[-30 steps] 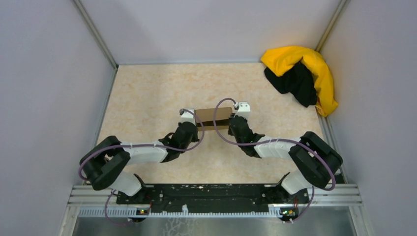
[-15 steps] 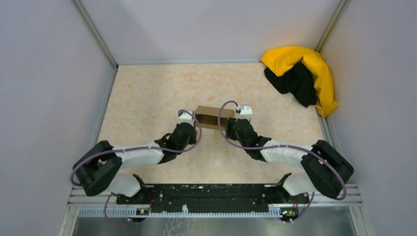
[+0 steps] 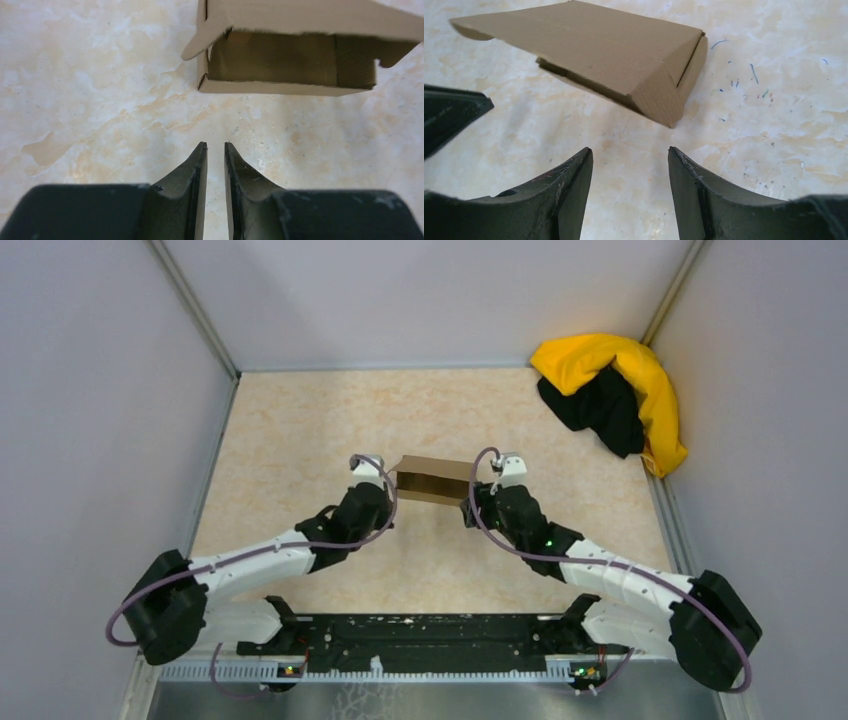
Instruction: Fold the paper box
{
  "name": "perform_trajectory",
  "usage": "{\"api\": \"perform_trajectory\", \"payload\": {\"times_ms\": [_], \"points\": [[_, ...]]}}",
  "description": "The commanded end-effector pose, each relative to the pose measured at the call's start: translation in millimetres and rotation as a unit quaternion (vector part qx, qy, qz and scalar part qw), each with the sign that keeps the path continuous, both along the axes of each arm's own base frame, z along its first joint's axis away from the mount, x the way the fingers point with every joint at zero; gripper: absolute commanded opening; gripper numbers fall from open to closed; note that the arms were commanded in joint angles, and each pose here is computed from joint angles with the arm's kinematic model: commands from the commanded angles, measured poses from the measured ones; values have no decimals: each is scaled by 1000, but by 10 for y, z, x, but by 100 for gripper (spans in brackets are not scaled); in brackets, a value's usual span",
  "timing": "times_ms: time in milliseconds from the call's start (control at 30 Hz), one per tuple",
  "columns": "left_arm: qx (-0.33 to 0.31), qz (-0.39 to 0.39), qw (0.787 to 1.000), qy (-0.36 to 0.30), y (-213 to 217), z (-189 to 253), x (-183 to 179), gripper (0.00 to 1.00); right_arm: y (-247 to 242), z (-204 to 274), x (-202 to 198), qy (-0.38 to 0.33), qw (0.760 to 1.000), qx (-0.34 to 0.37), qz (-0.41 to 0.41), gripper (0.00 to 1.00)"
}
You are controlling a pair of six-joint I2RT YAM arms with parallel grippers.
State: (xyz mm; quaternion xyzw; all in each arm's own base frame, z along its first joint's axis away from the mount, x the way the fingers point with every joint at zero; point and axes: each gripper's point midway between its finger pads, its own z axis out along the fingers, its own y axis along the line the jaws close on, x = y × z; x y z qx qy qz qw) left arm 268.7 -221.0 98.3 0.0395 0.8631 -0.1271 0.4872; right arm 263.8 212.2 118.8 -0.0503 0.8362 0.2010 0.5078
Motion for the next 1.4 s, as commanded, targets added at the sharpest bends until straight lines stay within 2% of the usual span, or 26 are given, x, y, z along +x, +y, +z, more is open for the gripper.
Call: {"api": "perform_trajectory", "payload": {"times_ms": [0, 200, 300, 400, 467, 567, 667, 967, 1200, 1367], "points": [[-24, 32, 999, 0, 135, 400, -83, 25, 137, 406, -183, -3, 998, 37, 57, 57], [-79, 9, 993, -89, 118, 1362, -37, 39, 27, 969, -188, -37, 998, 29, 52, 54], [-64, -19, 991, -119, -38, 1726, 108, 45, -5, 1220, -55, -51, 998, 19, 39, 39], [-31, -43, 992, -117, -212, 1826, 354, 40, -62, 1320, 205, -44, 998, 30, 31, 31], [-21, -46, 993, -104, -244, 1738, 571, 38, -36, 1319, 364, -31, 998, 46, 41, 30], [-64, -74, 992, -77, -209, 1551, 836, 33, 38, 1206, 539, -13, 997, 43, 54, 30], [-68, -80, 993, -56, -169, 1298, 908, 32, 137, 999, 621, 10, 997, 31, 71, 29], [-95, -155, 983, -10, -409, 641, 728, 28, 185, 309, 433, 69, 993, 39, 92, 26], [-95, -154, 983, 39, -350, 188, 515, 26, 110, -100, 261, 101, 990, 38, 88, 25], [-84, -144, 984, 63, -293, -39, 457, 26, 106, -206, 267, 112, 990, 33, 84, 25]]}}
